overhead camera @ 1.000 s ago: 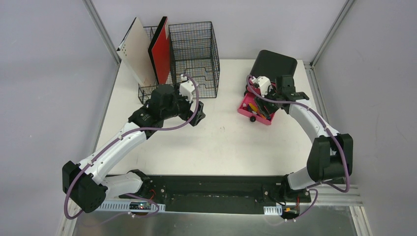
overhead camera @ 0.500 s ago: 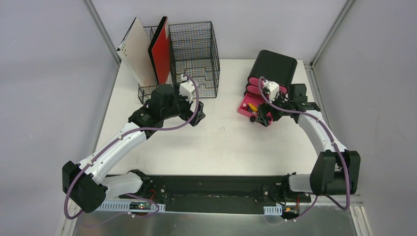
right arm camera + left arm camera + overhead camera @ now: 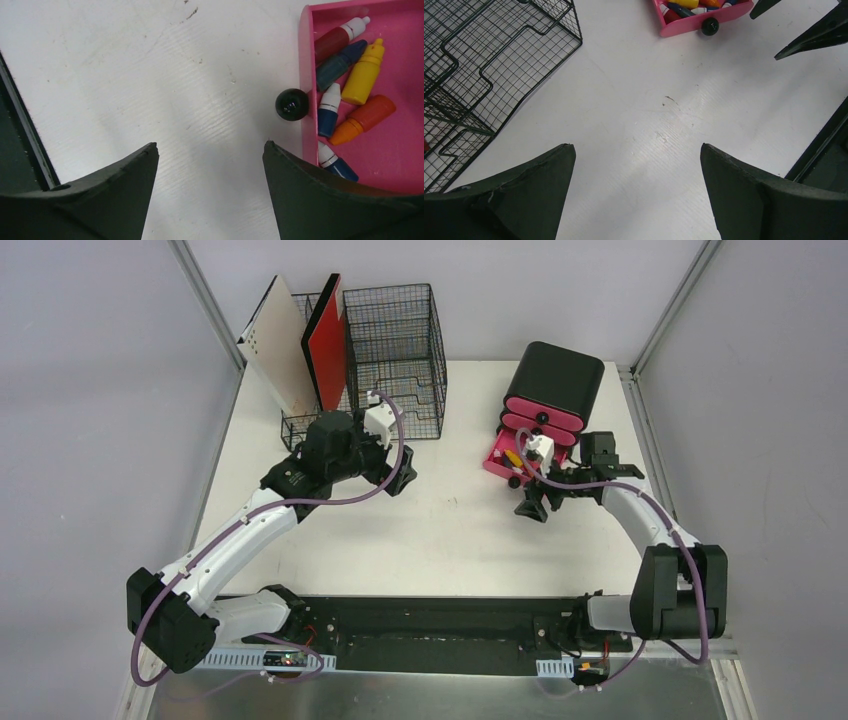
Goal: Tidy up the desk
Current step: Place the stationery in the drawer, then close the drawer in the storage box.
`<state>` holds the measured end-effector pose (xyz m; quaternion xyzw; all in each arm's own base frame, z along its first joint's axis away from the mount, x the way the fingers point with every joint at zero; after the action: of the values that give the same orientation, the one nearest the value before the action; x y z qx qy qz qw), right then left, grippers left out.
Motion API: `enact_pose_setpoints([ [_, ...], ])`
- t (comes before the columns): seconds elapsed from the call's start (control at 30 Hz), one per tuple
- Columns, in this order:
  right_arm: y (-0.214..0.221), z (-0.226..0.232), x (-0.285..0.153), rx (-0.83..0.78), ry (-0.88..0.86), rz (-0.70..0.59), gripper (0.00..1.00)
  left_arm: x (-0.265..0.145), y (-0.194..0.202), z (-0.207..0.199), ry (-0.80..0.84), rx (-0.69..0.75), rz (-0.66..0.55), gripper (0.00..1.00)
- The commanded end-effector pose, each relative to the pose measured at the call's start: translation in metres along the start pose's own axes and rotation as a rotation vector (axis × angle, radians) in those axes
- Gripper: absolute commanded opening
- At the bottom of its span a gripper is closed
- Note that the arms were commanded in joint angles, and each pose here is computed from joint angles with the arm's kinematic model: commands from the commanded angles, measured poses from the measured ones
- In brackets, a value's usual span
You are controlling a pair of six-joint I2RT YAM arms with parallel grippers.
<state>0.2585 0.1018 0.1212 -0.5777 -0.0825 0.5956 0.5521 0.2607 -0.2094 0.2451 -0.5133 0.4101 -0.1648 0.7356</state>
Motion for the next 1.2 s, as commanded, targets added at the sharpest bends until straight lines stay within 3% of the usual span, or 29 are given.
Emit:
enact_pose_setpoints([
  [0.0,-0.003,-0.019,0.003,-0.118,0.072,0.024,0.72,-0.003,-0.011,0.003,0.005,0.019,-0.038,0.99],
  [0.3,0.007,-0.042,0.021,-0.207,0.196,0.212,0.16,-0.002,-0.011,0.003,0.002,0.02,-0.033,0.99],
  [0.37,0.007,-0.049,0.025,-0.209,0.228,0.237,0.0,-0.002,-0.011,0.004,0.001,0.021,-0.033,0.98],
  [0.73,-0.002,-0.086,0.041,-0.298,0.454,0.249,0.0,-0.001,-0.009,0.004,-0.003,0.024,-0.028,0.99],
  [0.93,-0.02,-0.113,0.047,-0.33,0.604,0.19,0.0,0.0,-0.008,0.004,-0.002,0.028,-0.024,0.99],
  [1.17,-0.042,-0.14,0.047,-0.313,0.76,0.13,0.17,-0.001,-0.007,0.005,-0.007,0.033,-0.022,0.99],
])
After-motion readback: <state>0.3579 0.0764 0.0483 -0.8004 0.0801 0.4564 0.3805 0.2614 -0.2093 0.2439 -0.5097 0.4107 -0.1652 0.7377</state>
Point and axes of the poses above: each gripper's point midway between its finger pads, its own x axis out along the fingers, its own z axis along the line the jaws close on, y = z × x, the point moved 3 cm from there along -x, back along the fingers, and after that the axes turned 15 degrees about x, right-handed, at the moved point
